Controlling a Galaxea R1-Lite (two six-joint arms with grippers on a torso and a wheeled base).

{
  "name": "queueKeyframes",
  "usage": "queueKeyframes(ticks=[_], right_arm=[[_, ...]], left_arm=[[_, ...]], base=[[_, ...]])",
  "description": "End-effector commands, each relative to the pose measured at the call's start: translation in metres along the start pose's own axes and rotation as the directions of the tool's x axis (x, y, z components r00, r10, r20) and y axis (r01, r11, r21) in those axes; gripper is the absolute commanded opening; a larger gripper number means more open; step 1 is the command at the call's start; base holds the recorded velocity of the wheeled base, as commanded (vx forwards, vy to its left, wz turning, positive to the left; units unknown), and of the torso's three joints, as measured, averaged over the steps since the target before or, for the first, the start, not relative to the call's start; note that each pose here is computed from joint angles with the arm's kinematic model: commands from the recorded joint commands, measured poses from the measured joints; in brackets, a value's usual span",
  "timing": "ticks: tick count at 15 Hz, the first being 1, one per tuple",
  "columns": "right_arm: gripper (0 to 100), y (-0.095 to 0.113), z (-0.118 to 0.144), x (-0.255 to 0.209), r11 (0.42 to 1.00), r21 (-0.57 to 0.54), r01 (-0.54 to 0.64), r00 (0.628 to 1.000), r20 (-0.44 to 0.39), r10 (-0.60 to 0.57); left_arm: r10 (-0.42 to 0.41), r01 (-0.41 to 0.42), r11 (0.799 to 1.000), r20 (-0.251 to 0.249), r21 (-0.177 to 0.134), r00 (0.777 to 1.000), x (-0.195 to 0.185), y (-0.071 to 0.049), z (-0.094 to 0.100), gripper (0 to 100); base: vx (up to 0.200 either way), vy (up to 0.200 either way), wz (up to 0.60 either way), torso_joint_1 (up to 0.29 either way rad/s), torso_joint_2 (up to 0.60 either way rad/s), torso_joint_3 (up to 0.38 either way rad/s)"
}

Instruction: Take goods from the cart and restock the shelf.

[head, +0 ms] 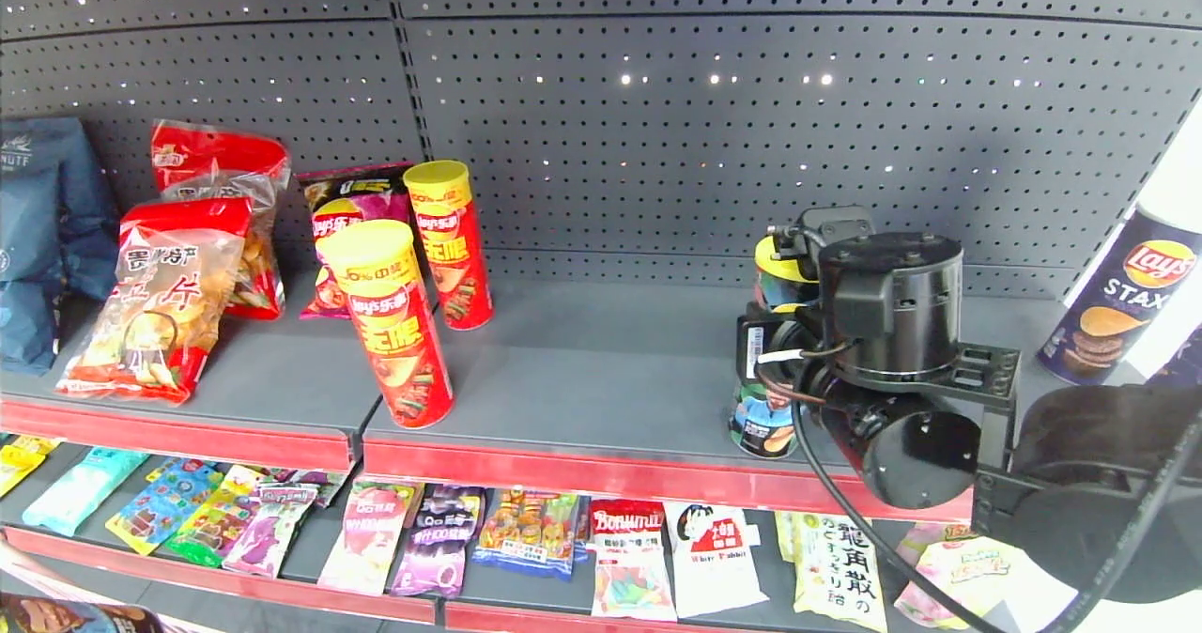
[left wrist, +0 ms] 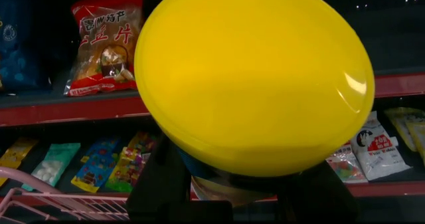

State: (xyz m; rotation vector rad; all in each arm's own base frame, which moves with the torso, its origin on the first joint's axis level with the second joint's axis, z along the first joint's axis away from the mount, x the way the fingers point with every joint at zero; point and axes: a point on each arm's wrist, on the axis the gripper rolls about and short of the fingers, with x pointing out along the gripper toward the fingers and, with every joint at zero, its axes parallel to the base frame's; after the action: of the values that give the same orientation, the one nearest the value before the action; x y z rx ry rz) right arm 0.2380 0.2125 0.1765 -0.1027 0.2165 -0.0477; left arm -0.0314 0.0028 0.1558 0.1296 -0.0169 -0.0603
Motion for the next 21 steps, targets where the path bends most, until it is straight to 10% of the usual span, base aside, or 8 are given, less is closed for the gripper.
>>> queueKeyframes(ticks=[1,21], right_arm=[[0,0.0019,0.0012,0.0007,1.0,0.004,-0.003,1.0,0.003,0.003],[0,0.0039,0.0063,-0.0042,1.0,0.019,-0.02,1.0,0.018,0.019]], left_arm=[[0.0,0.0,1.0,-0.002,0.0,1.0,0.0003,0.0,-0.0003,0],[-0.003,0.003,1.0,-0.008,0.0,1.0,-0.0002,-0.001,-0.0078,0]], base=[[0.0,0.0,0.0,0.0,0.0,0.0],[0.0,0.0,0.0,0.0,0.0,0.0]])
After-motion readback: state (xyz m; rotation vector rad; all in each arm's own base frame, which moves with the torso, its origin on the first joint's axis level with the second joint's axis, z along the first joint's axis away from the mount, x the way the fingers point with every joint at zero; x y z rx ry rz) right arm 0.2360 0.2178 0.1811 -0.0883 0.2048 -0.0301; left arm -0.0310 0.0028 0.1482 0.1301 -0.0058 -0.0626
